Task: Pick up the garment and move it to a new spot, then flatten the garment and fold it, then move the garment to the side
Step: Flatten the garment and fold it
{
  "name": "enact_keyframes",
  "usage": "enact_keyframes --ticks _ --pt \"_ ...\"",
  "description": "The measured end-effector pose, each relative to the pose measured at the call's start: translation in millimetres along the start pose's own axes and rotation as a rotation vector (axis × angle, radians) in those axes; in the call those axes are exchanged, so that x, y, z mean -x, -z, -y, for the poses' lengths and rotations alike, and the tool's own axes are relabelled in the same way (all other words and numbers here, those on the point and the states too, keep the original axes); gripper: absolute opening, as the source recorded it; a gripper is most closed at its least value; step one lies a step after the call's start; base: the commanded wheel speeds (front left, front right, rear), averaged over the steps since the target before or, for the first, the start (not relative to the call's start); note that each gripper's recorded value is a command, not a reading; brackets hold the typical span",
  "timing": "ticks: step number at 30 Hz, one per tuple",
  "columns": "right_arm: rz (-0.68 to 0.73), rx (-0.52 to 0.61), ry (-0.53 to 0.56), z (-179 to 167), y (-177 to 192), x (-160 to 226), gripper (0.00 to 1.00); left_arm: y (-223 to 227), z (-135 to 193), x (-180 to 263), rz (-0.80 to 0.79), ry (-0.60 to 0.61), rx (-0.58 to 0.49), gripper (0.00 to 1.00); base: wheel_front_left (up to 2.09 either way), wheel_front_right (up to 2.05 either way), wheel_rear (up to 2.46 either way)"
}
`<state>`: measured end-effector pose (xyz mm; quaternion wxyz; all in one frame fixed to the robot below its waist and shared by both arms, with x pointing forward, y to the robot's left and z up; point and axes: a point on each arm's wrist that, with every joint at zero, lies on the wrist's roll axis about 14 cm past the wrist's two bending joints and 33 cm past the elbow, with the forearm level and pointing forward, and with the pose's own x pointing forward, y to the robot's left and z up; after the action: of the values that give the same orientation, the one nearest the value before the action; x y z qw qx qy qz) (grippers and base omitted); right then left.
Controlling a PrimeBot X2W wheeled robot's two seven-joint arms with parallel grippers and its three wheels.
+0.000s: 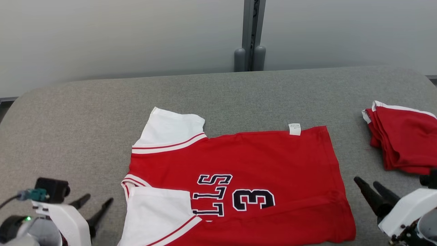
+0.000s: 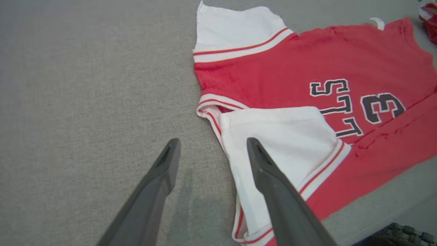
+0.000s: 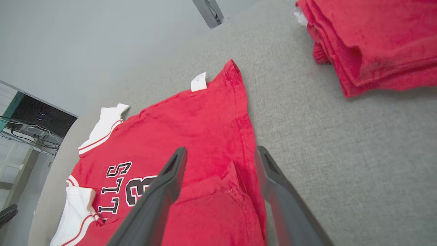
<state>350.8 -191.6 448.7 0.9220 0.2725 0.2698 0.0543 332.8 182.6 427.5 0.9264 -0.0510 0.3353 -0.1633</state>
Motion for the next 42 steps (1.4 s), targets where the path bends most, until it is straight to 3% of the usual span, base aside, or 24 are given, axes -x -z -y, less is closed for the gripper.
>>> enact_keyframes --ticks 11,19,29,42 --pt "0.121 0.109 0.042 -14.0 -58.4 -58.1 1.00 -94.0 -22.1 -61.9 0.052 0.063 -0.146 1.00 0.00 0.00 0.00" --pt "0.040 0.159 0.100 1.0 -54.4 -108.5 1.00 -126.9 -30.5 -121.7 -0.018 0.096 -0.248 1.00 0.00 0.00 0.00" --pt "-0.062 0.157 0.094 8.5 -38.4 -158.2 1.00 -108.6 -24.1 -181.4 -0.202 0.166 -0.280 1.00 0.00 0.00 0.00" --pt "-0.121 0.175 0.070 11.9 -26.5 -192.2 1.00 -107.1 -23.3 -230.6 -0.253 0.216 -0.245 1.00 0.00 0.00 0.00"
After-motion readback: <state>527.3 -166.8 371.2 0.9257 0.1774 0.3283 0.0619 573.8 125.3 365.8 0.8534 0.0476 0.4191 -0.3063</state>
